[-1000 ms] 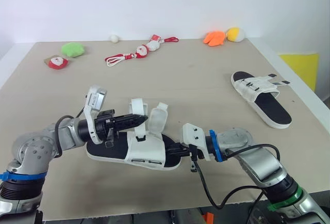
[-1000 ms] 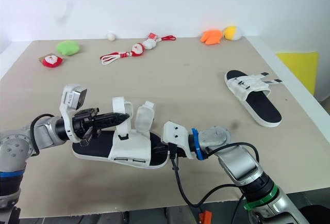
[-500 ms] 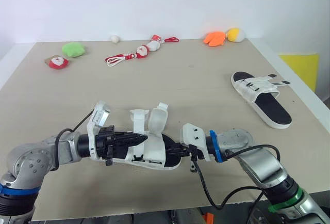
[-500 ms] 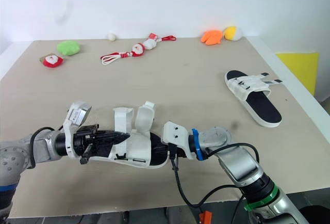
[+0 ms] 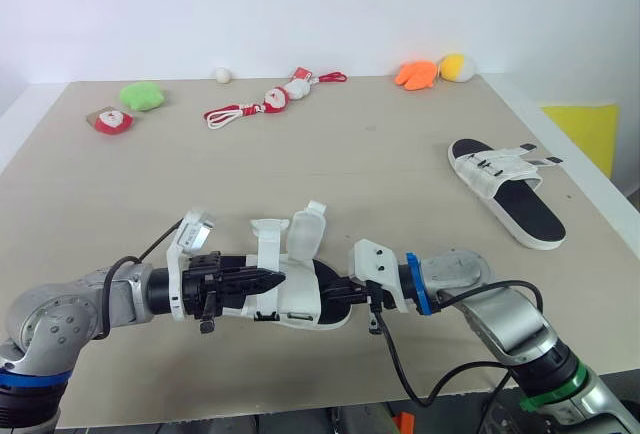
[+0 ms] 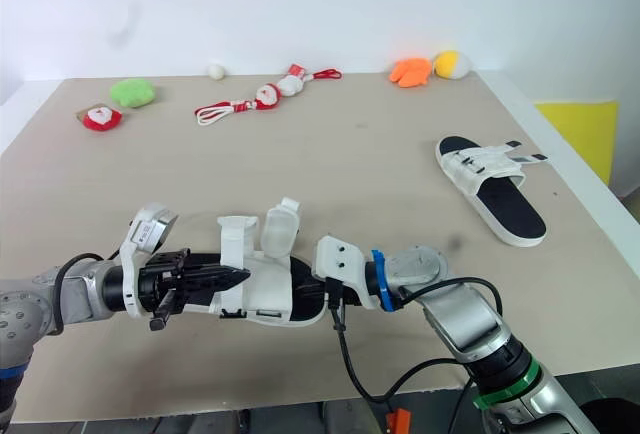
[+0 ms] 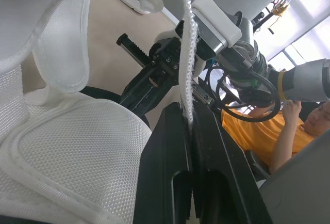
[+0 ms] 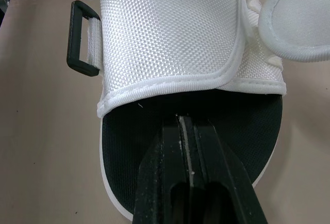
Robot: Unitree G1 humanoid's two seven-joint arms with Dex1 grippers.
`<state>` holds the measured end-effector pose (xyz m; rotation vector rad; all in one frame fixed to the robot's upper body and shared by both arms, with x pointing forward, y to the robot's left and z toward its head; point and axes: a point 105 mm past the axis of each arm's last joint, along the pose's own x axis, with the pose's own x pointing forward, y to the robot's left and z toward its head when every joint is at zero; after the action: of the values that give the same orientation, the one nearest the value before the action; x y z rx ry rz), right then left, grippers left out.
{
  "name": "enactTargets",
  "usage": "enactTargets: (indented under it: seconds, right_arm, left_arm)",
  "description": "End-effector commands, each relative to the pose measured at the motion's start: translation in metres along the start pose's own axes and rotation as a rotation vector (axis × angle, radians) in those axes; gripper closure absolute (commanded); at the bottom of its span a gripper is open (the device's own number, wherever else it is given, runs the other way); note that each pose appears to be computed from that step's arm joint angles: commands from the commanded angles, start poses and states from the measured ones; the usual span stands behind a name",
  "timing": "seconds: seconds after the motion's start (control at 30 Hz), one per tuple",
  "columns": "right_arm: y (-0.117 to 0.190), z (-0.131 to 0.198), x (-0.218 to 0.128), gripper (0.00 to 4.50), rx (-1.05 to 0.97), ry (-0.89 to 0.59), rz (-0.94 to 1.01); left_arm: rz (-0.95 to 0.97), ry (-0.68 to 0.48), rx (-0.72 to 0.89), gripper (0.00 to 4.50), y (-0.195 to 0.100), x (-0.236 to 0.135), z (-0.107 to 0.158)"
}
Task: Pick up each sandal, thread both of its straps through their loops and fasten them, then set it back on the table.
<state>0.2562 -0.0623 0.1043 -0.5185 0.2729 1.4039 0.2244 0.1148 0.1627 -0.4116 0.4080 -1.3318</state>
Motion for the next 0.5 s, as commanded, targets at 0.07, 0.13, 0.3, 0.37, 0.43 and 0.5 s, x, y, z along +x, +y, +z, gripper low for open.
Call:
enactTargets:
  seconds: [0.07, 0.13, 0.3, 0.37, 0.43, 0.5]
  right_arm:
    - [0.008, -0.021, 0.007, 4.50, 0.066, 0.066, 0.030]
    - [0.009, -0.021, 0.008, 4.50, 0.065, 0.065, 0.032]
    - [0.009, -0.020, 0.009, 4.50, 0.063, 0.062, 0.036]
    - [0.009, -0.020, 0.010, 4.50, 0.061, 0.061, 0.039]
    - [0.009, -0.020, 0.010, 4.50, 0.060, 0.060, 0.042]
    - [0.009, -0.020, 0.010, 4.50, 0.060, 0.058, 0.044]
  left_arm:
    - [0.029, 0.024, 0.044, 4.48, -0.004, -0.002, 0.002]
    - [0.057, 0.024, 0.052, 4.48, -0.002, -0.003, 0.002]
    - [0.117, 0.035, 0.060, 4.48, 0.001, -0.005, -0.002]
    - [0.137, 0.023, 0.068, 4.48, 0.002, -0.005, -0.001]
    - [0.162, 0.019, 0.074, 4.48, 0.005, -0.005, -0.002]
    - [0.176, 0.014, 0.079, 4.48, 0.006, -0.003, -0.002]
